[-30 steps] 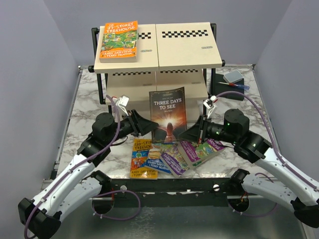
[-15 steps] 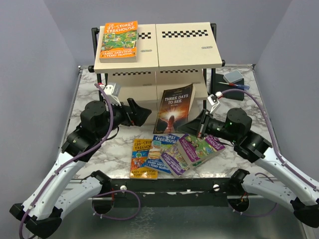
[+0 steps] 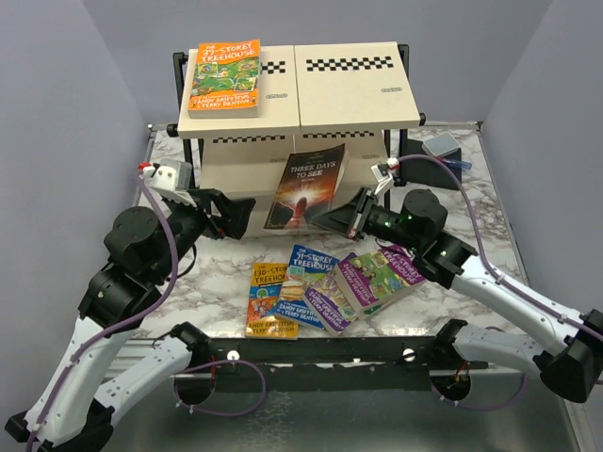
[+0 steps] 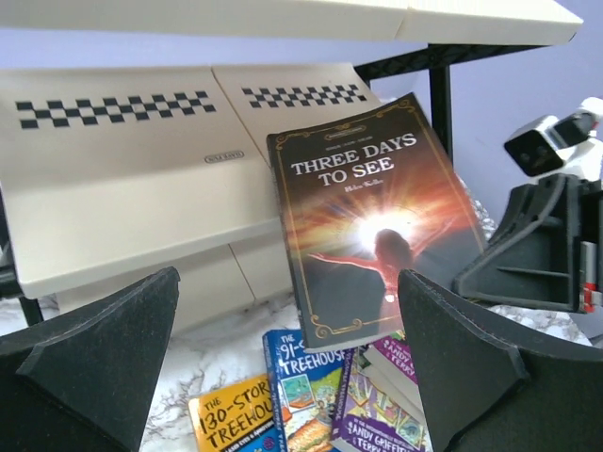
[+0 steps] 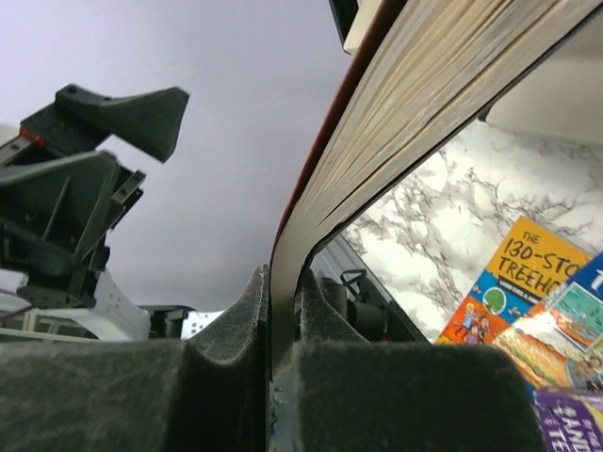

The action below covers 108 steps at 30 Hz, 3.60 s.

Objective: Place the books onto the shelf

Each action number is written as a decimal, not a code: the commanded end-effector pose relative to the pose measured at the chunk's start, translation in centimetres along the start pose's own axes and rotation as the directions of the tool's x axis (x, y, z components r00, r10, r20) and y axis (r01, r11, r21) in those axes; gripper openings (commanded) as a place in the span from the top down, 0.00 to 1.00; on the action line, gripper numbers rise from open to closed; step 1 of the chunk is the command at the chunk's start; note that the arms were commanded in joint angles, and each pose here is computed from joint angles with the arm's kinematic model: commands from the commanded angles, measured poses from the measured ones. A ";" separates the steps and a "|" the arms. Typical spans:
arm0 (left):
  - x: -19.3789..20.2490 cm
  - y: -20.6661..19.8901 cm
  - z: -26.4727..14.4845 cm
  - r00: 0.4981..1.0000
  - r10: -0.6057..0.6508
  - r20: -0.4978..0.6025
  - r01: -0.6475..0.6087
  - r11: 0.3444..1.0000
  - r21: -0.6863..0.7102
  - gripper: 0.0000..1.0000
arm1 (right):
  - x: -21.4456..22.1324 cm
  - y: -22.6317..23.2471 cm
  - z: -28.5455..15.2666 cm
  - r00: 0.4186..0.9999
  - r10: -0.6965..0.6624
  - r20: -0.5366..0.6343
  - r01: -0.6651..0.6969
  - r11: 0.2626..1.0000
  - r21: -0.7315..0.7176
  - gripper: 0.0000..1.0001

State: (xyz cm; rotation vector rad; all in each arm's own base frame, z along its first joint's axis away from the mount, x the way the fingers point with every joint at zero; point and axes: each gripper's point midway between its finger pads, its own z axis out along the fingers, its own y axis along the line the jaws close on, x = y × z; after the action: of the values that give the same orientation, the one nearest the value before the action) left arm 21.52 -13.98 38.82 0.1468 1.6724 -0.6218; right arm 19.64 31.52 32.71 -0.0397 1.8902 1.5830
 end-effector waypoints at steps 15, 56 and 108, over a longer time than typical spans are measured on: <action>-1.9 -2.1 -2.4 0.997 0.024 0.071 -0.032 0.992 0.124 0.01 | -1.8 1.1 10.6 0.998 0.060 0.010 -0.057 0.987 -0.151 0.99; -1.3 -4.2 -2.8 1.000 0.029 -0.006 -0.026 0.973 0.230 0.01 | -3.9 -5.1 21.2 0.961 0.086 -0.263 -0.113 0.990 -0.087 0.99; -1.6 -4.1 -2.7 1.000 -0.015 0.004 0.013 0.977 0.213 0.01 | -5.0 -9.7 16.4 0.970 0.231 -0.077 -0.213 0.959 0.188 0.39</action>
State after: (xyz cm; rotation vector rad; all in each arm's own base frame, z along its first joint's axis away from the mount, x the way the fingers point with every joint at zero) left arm 18.10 -15.97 40.94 0.3076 1.6277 -0.7914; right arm 35.42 43.21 28.71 0.0703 2.0814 1.6745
